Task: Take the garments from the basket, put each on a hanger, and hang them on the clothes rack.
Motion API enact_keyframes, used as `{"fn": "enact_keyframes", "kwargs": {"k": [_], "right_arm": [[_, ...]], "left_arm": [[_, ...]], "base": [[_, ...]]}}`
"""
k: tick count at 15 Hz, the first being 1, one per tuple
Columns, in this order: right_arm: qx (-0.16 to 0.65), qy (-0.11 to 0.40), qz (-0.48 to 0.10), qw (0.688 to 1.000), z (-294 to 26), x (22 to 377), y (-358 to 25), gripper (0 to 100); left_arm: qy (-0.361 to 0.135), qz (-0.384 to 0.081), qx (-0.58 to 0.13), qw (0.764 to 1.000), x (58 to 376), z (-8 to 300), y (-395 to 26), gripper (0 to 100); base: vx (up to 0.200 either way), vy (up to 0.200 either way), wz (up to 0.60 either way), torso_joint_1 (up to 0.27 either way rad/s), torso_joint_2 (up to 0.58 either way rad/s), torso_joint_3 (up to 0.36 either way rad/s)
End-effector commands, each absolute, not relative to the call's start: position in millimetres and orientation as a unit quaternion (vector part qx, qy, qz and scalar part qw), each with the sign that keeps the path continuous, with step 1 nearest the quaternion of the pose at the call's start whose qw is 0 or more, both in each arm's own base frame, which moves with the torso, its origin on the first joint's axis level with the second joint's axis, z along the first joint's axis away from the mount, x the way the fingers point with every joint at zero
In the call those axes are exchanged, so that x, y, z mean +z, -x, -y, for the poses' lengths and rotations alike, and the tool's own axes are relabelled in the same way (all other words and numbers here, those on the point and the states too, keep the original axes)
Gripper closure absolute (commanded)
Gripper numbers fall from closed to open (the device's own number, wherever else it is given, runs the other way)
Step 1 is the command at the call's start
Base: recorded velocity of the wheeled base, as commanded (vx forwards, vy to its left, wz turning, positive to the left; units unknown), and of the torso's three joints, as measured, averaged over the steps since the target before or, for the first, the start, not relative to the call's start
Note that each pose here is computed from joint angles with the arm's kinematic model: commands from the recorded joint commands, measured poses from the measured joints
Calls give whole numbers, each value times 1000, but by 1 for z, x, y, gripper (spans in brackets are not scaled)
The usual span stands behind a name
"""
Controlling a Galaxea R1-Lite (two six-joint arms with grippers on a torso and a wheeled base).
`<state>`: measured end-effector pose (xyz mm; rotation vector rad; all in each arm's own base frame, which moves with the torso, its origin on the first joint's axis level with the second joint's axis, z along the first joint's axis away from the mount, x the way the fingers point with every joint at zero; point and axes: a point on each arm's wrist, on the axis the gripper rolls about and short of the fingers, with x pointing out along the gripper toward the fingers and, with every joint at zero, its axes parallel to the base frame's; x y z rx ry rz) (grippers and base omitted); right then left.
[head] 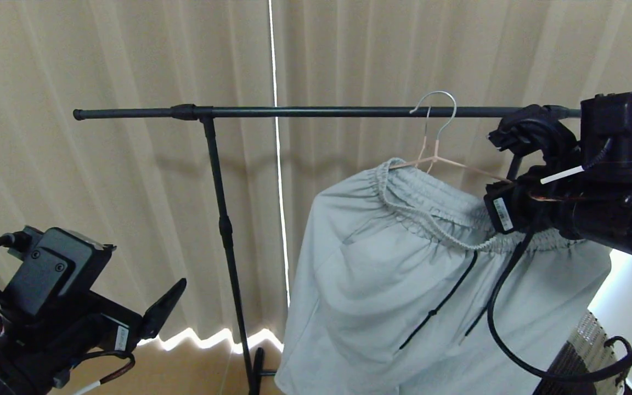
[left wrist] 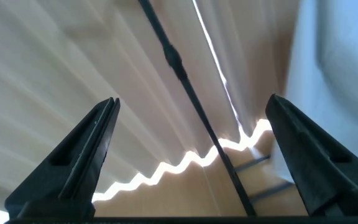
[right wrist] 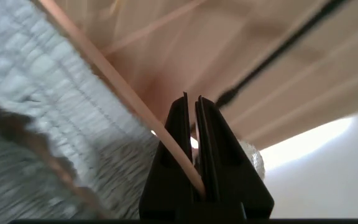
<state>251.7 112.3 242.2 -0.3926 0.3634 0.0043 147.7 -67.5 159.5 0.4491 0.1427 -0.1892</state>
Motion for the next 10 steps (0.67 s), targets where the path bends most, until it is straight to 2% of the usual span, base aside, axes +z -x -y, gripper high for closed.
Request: {"fn": "enact_keyframes", "kwargs": {"k": [1,5,10], "right_arm": [[3,196,-180,964,-119,241,-258,100],[-28,203,-178,963,-123,242,-264,100],[-69,211,-172,960,-134,245,-275,100]], "left_arm": [[-223,-72,-94,968,159,68,-148,0],[-224,-72,-95,967,158,68,-147,0],[-226,-75,-98,966,156,67,-146,0]], "base": [[200,0,0,2,2,7],[200,0,0,5,1,5],[0,0,0,0,0,0]]}}
